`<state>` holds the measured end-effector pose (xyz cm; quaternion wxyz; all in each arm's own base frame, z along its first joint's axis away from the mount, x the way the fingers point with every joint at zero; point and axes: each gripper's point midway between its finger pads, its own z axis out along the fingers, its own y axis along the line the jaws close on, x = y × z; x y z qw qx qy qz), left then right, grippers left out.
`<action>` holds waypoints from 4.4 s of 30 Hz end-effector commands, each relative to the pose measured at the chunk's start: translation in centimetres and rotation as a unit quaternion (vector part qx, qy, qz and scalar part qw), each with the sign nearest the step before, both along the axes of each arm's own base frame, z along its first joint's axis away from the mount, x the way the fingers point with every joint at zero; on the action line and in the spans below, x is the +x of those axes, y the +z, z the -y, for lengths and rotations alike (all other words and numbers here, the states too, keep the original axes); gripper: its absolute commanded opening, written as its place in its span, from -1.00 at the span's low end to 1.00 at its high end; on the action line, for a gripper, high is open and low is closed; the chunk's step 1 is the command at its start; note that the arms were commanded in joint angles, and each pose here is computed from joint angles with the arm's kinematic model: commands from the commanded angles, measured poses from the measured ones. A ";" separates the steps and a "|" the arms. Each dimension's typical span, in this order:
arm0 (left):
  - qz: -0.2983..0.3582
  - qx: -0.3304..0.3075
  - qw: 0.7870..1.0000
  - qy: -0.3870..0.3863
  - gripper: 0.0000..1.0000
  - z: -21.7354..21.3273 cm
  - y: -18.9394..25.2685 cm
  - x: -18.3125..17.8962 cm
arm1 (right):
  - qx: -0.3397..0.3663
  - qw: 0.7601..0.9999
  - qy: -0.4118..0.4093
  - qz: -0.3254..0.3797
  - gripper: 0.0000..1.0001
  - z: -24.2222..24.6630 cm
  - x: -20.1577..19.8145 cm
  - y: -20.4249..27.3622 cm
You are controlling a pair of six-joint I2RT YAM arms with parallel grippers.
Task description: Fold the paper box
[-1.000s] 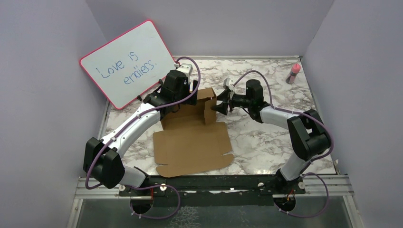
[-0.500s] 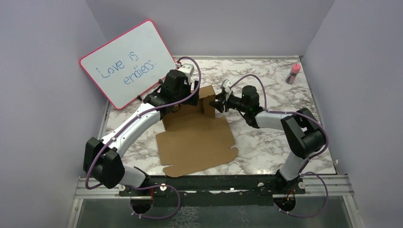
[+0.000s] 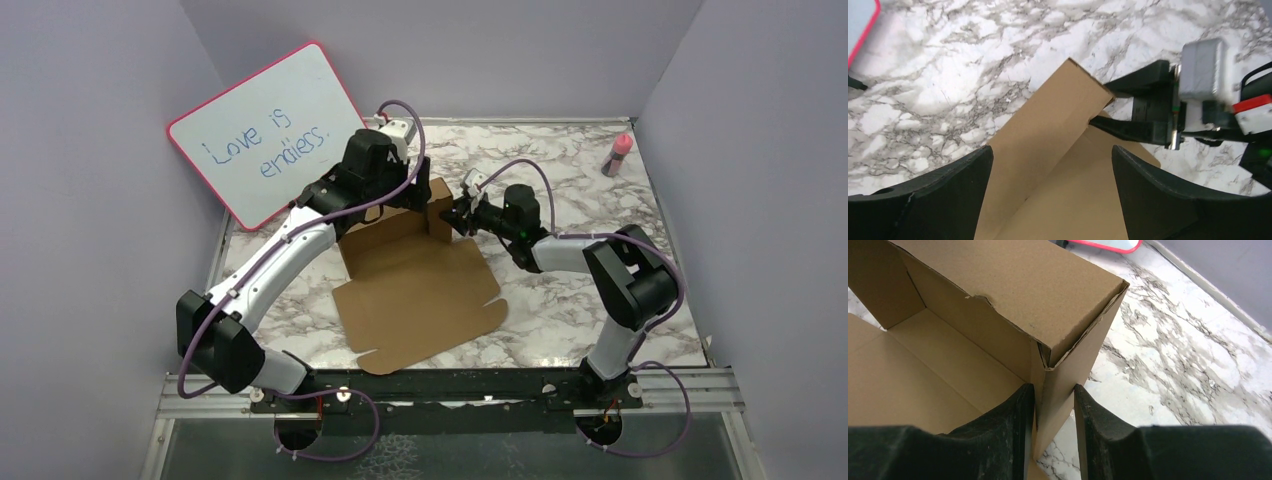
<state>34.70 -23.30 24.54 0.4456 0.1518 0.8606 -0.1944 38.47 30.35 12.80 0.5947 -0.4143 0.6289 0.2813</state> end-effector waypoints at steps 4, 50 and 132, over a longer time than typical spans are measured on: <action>0.015 0.004 1.000 0.014 0.78 -0.6 1.6 3.8 | -0.003 1.000 -0.008 0.000 -0.24 -0.2 0.2 -1.1; -0.150 -0.174 0.967 -0.112 0.55 5.6 -3.5 1.4 | 0.067 0.979 -0.190 0.001 -0.60 1.5 5.0 -0.4; 0.089 0.352 0.924 0.122 0.62 0.7 -1.3 -5.5 | 0.138 0.906 -0.370 -0.150 0.80 14.1 -7.3 2.1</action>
